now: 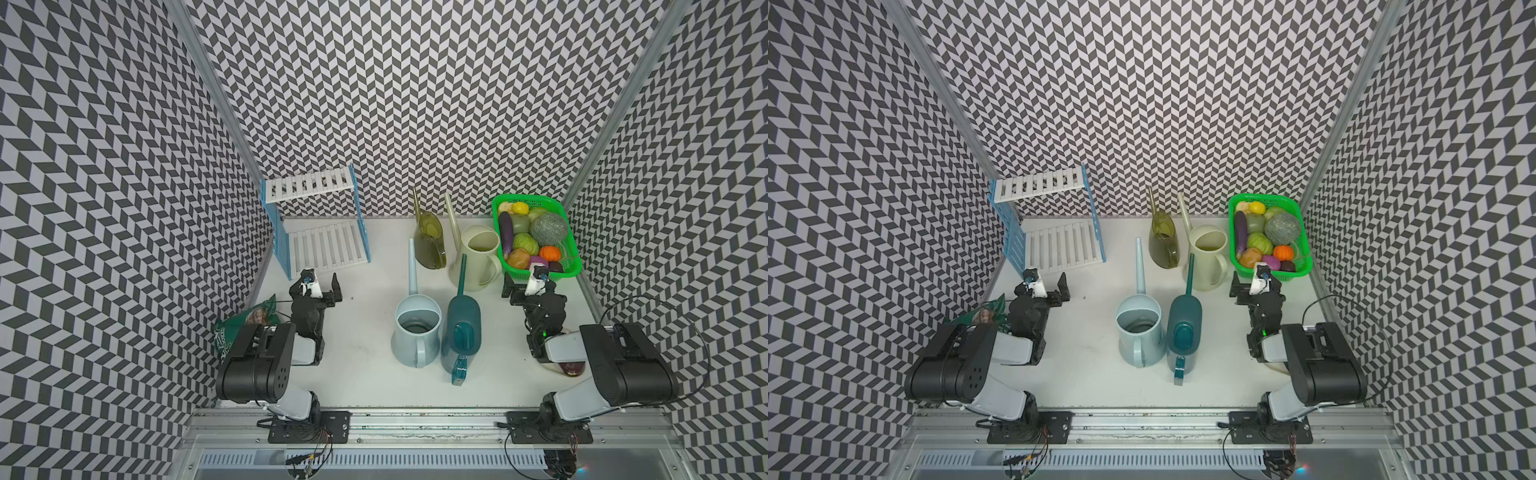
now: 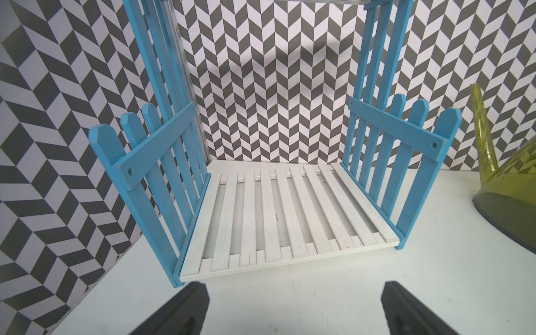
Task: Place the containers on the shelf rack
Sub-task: Move the shelf to the center of the board.
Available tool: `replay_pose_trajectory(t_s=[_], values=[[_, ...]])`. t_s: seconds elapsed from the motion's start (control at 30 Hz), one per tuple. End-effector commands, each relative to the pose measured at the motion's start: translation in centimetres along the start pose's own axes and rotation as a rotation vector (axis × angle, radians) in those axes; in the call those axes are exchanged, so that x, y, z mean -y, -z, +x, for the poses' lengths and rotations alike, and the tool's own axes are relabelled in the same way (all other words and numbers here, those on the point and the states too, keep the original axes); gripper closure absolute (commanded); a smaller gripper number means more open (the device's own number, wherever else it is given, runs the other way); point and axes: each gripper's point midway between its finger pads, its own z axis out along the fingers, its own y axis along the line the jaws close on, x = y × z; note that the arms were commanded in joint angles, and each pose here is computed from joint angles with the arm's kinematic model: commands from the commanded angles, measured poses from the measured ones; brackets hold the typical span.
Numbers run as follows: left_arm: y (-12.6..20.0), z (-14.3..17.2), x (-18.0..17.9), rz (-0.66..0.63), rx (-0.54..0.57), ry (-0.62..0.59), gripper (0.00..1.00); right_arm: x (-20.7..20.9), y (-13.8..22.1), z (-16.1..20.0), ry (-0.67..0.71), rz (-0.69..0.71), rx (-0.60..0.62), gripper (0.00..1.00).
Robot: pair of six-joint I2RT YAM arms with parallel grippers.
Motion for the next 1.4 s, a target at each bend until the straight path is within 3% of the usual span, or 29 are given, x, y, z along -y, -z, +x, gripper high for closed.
replay_pose_trajectory(t_s=[0.0,0.43,0.53,0.67,0.83,0.93,1.2,1.37], values=[[-0.3,-0.8,0.5,0.027,0.025,-0.002,0.0,0.0,-0.1,-1.8,-0.016,0.003,0.065,0.0],[-0.3,-0.9,0.5,0.029,0.028,-0.002,0.0,0.0,0.0,-1.9,-0.015,0.0,0.069,0.0],[-0.3,-1.3,1.7,0.092,0.02,-0.034,0.0,0.4,0.8,-3.3,-0.035,0.023,0.121,0.0],[-0.6,-3.6,2.4,0.135,0.001,-0.063,0.0,0.8,1.5,-4.7,-0.048,0.043,0.1,0.0],[-2.1,-3.9,3.0,0.175,-0.19,-0.147,0.0,0.9,3.2,-7.9,-0.108,0.044,0.11,0.0],[-2.2,-4.4,2.9,0.185,-0.266,-0.2,0.0,0.8,4.3,-10.8,-0.216,0.035,0.104,0.0],[-3.1,-8.9,-1.7,0.033,-0.422,-0.177,0.0,-7.9,7.5,-22.3,-0.319,-0.462,0.139,0.03],[-3.9,-12.4,-6.4,-0.094,-0.463,-0.108,0.0,-17.9,8.3,-27.0,-0.212,-0.647,0.087,0.03]])
